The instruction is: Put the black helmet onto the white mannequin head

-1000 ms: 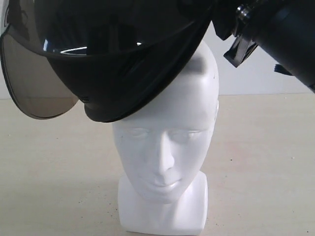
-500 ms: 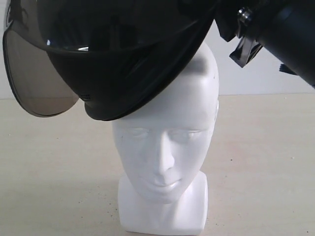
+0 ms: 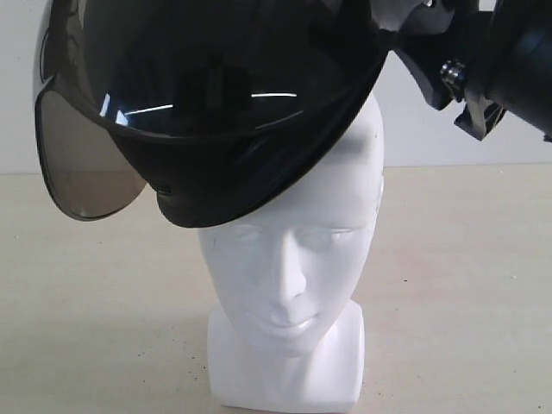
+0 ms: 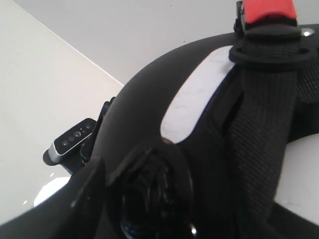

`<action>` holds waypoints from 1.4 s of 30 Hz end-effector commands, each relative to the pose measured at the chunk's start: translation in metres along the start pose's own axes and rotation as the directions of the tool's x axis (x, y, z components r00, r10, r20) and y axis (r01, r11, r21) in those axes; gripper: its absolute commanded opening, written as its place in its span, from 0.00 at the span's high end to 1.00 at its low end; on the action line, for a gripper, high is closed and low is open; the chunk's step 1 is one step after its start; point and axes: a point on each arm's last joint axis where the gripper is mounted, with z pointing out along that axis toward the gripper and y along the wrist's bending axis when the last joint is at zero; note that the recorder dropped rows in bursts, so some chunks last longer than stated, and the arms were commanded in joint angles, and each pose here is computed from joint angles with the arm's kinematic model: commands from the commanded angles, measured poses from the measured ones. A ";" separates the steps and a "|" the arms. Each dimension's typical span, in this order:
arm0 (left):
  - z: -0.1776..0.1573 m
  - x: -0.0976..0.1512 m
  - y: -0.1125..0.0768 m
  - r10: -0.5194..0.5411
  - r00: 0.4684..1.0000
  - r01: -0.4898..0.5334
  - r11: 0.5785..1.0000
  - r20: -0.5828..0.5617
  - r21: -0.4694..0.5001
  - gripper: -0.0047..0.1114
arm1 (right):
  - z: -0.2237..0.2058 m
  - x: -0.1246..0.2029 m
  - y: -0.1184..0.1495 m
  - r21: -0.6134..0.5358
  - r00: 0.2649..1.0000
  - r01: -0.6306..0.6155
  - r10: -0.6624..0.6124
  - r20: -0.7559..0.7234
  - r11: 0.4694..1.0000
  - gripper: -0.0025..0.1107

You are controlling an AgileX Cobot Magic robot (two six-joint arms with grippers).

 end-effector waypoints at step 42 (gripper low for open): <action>0.029 0.068 -0.012 0.033 0.951 0.019 0.986 -0.306 0.167 0.92 | -0.005 -0.003 -0.002 0.093 0.965 0.257 -0.250 -0.077 0.962 0.98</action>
